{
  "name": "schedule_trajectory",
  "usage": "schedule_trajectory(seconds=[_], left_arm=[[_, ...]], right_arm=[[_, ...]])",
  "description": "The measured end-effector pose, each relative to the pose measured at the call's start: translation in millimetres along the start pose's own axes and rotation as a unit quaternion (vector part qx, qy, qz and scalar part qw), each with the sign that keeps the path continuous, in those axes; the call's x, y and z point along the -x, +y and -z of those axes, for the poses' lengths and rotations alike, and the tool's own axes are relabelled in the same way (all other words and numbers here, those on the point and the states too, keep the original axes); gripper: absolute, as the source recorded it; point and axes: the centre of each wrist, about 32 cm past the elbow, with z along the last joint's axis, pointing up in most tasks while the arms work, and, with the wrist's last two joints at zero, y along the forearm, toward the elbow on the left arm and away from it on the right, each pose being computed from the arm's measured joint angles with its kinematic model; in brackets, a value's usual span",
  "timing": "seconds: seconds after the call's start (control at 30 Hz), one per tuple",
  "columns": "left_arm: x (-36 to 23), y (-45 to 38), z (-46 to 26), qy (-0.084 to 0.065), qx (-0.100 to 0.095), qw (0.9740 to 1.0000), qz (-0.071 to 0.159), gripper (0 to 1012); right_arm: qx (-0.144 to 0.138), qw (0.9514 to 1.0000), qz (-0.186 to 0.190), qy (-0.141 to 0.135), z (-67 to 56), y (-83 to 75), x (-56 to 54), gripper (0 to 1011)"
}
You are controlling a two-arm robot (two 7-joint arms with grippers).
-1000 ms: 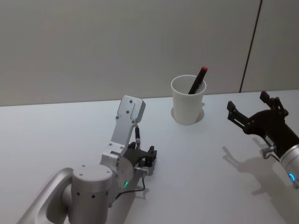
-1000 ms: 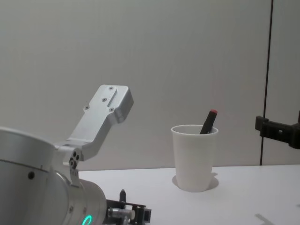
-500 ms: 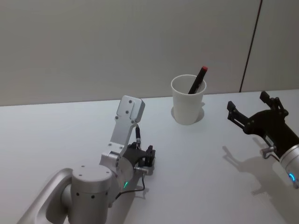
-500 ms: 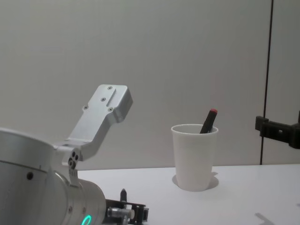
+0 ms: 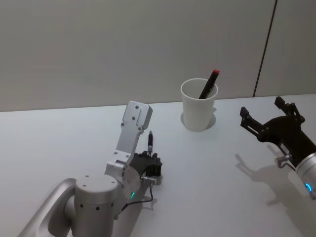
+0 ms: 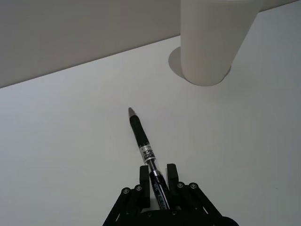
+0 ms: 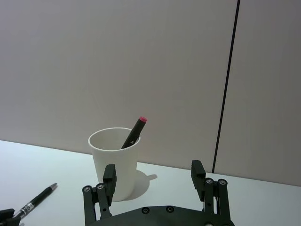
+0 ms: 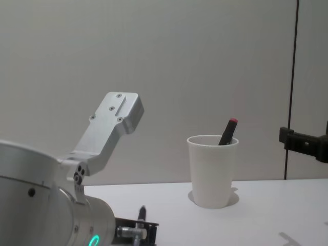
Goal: Place the pen into the pen holder.
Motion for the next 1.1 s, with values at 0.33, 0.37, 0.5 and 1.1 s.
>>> schedule_trajectory(seconds=[0.33, 0.37, 0.5, 1.1], left_arm=[[-0.2, 0.1, 0.0, 0.001, 0.0, 1.0, 0.0, 138], [-0.2, 0.1, 0.0, 0.001, 0.0, 1.0, 0.0, 138], [-0.3, 0.1, 0.0, 0.001, 0.001, 1.0, 0.0, 138], [-5.3, 6.0, 1.1, 0.001, 0.052, 0.9985, -0.017, 138]], right_arm=[[0.0, 1.0, 0.0, 0.0, 0.0, 0.0, 0.0, 1001], [0.0, 1.0, 0.0, 0.0, 0.0, 0.0, 0.0, 1001], [0.0, 1.0, 0.0, 0.0, 0.0, 0.0, 0.0, 1001], [0.0, 1.0, 0.0, 0.0, 0.0, 0.0, 0.0, 1002]])
